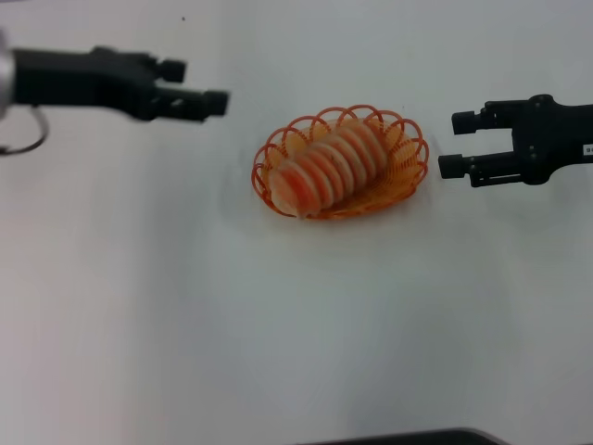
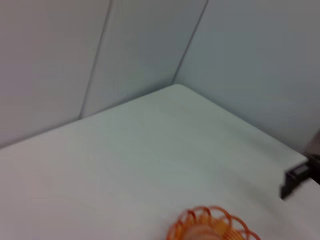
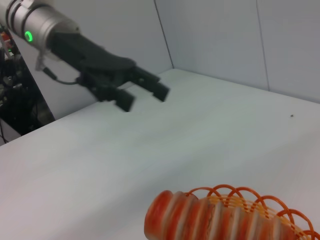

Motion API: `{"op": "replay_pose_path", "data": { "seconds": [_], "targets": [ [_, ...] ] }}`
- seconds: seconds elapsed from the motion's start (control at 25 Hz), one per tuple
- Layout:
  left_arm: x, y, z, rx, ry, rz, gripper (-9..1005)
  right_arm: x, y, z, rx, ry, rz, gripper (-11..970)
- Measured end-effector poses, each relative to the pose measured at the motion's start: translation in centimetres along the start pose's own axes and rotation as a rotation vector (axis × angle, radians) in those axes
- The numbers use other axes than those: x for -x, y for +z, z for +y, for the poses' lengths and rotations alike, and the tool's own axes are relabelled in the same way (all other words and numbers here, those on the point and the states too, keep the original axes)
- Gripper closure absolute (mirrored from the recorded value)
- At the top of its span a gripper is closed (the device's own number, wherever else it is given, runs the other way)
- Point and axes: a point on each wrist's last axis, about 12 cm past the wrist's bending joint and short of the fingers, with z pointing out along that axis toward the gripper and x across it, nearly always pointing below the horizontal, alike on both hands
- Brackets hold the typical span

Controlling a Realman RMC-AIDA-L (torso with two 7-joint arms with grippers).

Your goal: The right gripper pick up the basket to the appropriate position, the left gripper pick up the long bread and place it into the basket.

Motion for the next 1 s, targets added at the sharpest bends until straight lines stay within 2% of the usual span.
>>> {"op": "replay_pose_path", "data": {
  "seconds": [0.2,0.4,0.6,1.0],
  "targets": [
    [-4.6,-3.9,0.8,-0.020,-0.027,0.031,77,0.4,0.4,-0.1,0.017,0.004,0.022,157],
    [-8.0,-5.6,1.3,-0.015,-0.096,0.037,77,0.6,0.6,-0.1,0.025,0.007,0.030,156],
    [-8.9,-5.8,1.3,-0.013,-0.114,0.033,77,0.7,0.9,0.0,0.037,0.006,0.037,155],
    [-9.0,-5.6,1.2,-0.025,-0.117,0.028,77,0.5,1.2,0.3,0.055,0.006,0.049,155]
  ]
}}
